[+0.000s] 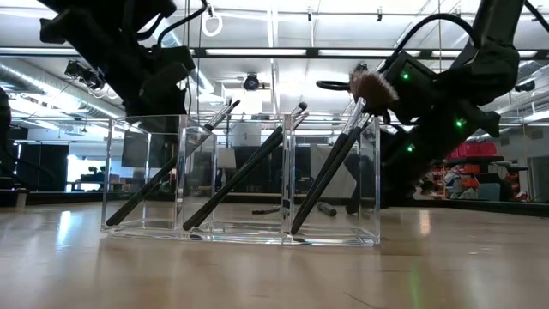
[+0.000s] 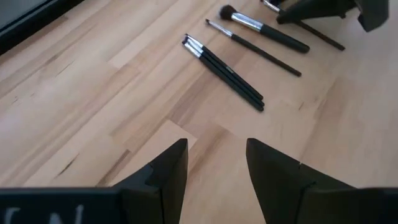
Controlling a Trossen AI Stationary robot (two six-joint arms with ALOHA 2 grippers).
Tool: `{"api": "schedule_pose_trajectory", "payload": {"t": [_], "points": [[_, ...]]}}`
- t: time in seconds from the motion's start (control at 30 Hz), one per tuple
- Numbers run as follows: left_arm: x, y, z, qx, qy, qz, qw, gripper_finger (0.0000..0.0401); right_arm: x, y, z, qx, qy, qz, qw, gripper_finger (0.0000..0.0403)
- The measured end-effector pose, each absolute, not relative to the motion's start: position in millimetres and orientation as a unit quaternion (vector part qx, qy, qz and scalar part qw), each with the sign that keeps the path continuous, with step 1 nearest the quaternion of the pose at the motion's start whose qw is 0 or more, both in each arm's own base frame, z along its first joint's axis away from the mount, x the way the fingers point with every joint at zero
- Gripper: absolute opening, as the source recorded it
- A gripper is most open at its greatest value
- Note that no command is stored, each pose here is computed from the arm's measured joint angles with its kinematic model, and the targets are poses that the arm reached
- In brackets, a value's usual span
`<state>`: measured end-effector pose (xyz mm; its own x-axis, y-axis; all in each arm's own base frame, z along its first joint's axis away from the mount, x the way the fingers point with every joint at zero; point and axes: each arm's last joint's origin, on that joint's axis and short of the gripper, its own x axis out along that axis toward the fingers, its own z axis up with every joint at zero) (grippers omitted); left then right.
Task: Put items in baskets/containers
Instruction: Put the black eyeshadow brush into the transparent organizer
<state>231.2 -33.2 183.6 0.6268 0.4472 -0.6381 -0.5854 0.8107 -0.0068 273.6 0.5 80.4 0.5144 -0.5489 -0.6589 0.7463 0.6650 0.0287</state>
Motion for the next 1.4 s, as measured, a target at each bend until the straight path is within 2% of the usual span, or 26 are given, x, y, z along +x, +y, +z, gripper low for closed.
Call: {"api": "schedule_pose_trajectory", "payload": {"t": [0.23, 0.47, 0.6, 0.8, 0.9, 1.0, 1.2, 1.4], "points": [[230, -40, 184, -0.102, 0.322, 0.276, 0.9, 0.0172, 265, 10, 85, 0.098, 0.387, -0.314, 0.861, 0.0162], [229, -46, 184, -0.091, 0.316, 0.275, 0.904, 0.0172, 252, 26, 90, 0.083, 0.396, -0.28, 0.871, 0.0149], [228, -47, 184, -0.089, 0.313, 0.276, 0.904, 0.0172, 244, 37, 93, 0.094, 0.39, -0.267, 0.876, 0.0167], [228, -47, 184, -0.088, 0.311, 0.279, 0.904, 0.0172, 228, 48, 85, 0.121, 0.377, -0.281, 0.874, 0.0223], [228, -47, 184, -0.087, 0.309, 0.282, 0.904, 0.0172, 221, 55, 82, 0.113, 0.367, -0.283, 0.879, 0.0231], [228, -47, 185, -0.086, 0.308, 0.285, 0.904, 0.0172, 216, 57, 79, 0.098, 0.361, -0.27, 0.887, 0.0217], [228, -47, 185, -0.086, 0.308, 0.285, 0.904, 0.0172, 207, 51, 73, 0.083, 0.348, -0.244, 0.901, 0.0162], [228, -47, 185, -0.084, 0.306, 0.288, 0.903, 0.0172, 209, 49, 73, 0.008, 0.354, -0.184, 0.917, 0.013]]}}
